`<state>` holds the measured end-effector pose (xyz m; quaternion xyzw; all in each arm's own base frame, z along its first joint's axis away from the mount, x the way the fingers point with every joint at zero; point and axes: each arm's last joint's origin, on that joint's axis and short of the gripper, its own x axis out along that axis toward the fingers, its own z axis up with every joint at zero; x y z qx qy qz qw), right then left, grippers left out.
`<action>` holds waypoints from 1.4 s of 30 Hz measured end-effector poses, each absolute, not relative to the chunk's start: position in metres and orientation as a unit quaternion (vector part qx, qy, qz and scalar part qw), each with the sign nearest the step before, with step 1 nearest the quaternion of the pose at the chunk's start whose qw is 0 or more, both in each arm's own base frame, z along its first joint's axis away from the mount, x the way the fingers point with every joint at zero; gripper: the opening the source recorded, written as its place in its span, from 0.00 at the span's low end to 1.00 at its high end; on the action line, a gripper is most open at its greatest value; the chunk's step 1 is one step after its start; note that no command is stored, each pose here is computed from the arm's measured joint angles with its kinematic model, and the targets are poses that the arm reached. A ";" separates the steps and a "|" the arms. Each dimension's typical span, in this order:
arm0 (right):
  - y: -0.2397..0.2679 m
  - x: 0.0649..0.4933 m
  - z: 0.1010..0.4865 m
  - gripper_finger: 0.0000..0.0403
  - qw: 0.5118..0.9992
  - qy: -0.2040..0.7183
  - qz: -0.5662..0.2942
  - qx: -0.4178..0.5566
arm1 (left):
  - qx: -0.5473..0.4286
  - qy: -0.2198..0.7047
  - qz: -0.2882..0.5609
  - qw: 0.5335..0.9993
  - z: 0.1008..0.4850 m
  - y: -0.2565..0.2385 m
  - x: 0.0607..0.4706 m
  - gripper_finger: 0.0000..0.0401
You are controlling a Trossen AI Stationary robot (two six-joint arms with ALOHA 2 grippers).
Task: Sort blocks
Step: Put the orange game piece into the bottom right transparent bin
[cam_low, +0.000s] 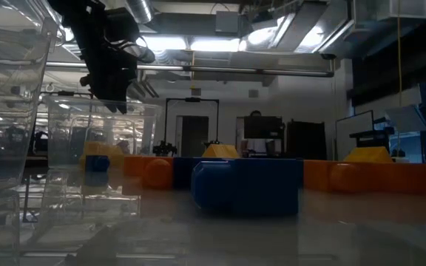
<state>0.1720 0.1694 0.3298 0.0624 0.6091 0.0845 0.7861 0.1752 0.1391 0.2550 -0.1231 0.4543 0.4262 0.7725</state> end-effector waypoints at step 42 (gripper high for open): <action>0.223 0.118 0.310 0.57 0.755 0.636 -0.060 0.146 | -0.064 0.463 0.378 0.799 0.259 0.126 0.184 0.56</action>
